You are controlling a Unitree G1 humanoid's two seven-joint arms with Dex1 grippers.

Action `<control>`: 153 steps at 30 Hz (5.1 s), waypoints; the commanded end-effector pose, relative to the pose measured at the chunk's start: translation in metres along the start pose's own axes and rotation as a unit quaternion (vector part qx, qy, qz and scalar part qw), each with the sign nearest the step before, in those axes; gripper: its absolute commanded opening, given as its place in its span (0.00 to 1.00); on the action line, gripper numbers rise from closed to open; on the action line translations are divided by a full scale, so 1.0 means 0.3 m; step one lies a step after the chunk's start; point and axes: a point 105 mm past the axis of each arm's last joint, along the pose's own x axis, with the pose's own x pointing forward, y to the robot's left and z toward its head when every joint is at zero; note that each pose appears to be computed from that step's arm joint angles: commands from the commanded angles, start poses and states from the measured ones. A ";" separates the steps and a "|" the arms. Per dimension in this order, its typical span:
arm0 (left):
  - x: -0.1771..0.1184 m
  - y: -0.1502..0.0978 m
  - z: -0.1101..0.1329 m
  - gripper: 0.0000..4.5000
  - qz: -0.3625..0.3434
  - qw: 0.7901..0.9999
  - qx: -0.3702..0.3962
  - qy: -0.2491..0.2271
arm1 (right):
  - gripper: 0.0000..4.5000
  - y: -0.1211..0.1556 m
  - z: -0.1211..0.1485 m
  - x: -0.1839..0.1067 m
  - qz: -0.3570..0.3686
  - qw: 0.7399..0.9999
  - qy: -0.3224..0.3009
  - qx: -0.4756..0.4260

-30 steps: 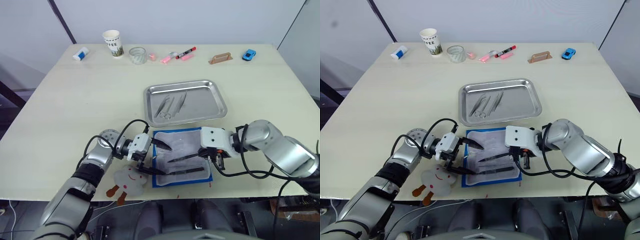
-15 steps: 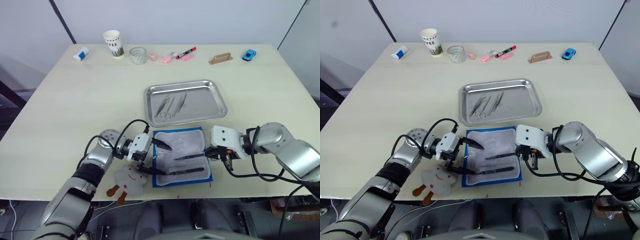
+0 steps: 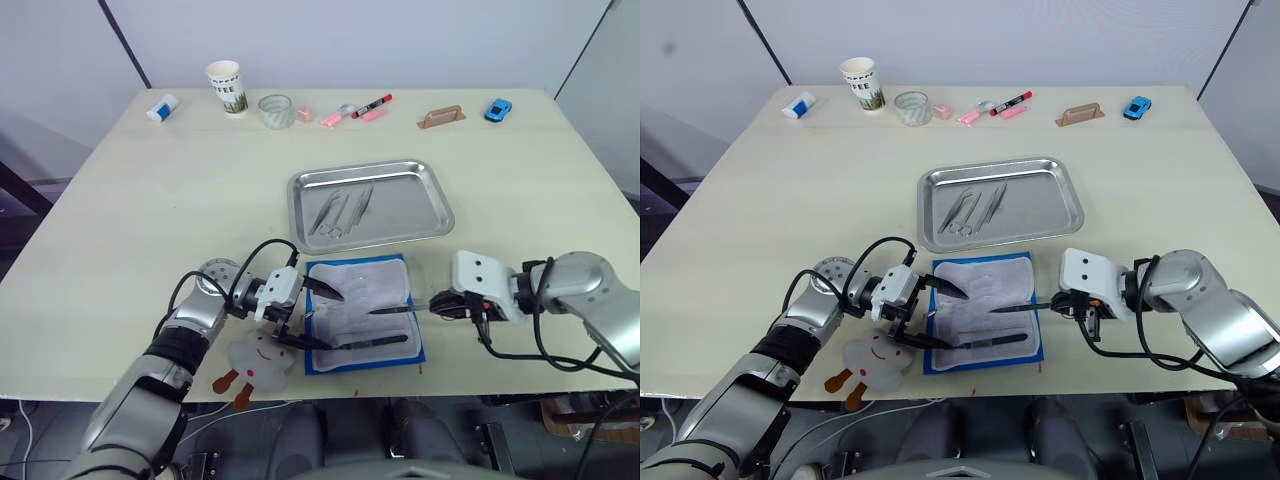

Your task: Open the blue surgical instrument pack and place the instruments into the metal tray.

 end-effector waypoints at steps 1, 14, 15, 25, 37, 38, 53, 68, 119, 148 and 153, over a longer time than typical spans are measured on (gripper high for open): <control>0.021 -0.062 -0.076 1.00 -0.043 0.998 -0.043 0.033 | 0.01 -0.026 0.014 -0.056 -0.029 0.999 -0.006 -0.019; 0.015 -0.036 -0.052 1.00 -0.021 0.999 -0.038 0.009 | 0.01 -0.061 0.028 -0.097 -0.069 0.994 -0.072 0.048; 0.012 -0.032 -0.044 1.00 -0.016 0.999 -0.039 0.002 | 0.01 -0.077 0.040 -0.090 -0.081 0.991 -0.084 0.070; 0.009 -0.029 -0.022 1.00 0.018 0.999 -0.041 -0.030 | 0.01 -0.301 0.159 0.000 -0.241 0.926 -0.173 0.233; 0.027 -0.030 -0.039 1.00 0.058 0.996 -0.051 -0.041 | 0.01 -0.452 0.239 0.142 -0.350 0.859 -0.188 0.323; 0.028 -0.031 -0.041 1.00 0.058 0.996 -0.051 -0.040 | 0.01 -0.456 0.245 0.151 -0.352 0.857 -0.188 0.325; 0.036 -0.028 -0.048 1.00 0.074 0.995 -0.055 -0.044 | 0.01 -0.507 0.226 0.305 -0.388 0.792 -0.155 0.444; 0.029 -0.027 -0.056 1.00 0.075 0.995 -0.057 -0.038 | 0.01 -0.499 0.212 0.341 -0.378 0.795 -0.142 0.453; 0.024 -0.018 -0.057 1.00 0.062 0.996 -0.053 -0.027 | 0.98 0.043 0.040 0.136 0.030 0.984 -0.173 -0.004; 0.008 -0.033 -0.063 1.00 0.055 0.997 -0.055 -0.016 | 0.01 0.078 -0.029 0.213 0.065 0.991 -0.107 -0.053; 0.004 -0.033 -0.066 1.00 0.056 0.997 -0.056 -0.014 | 0.01 0.092 -0.031 0.216 0.076 0.990 -0.101 -0.062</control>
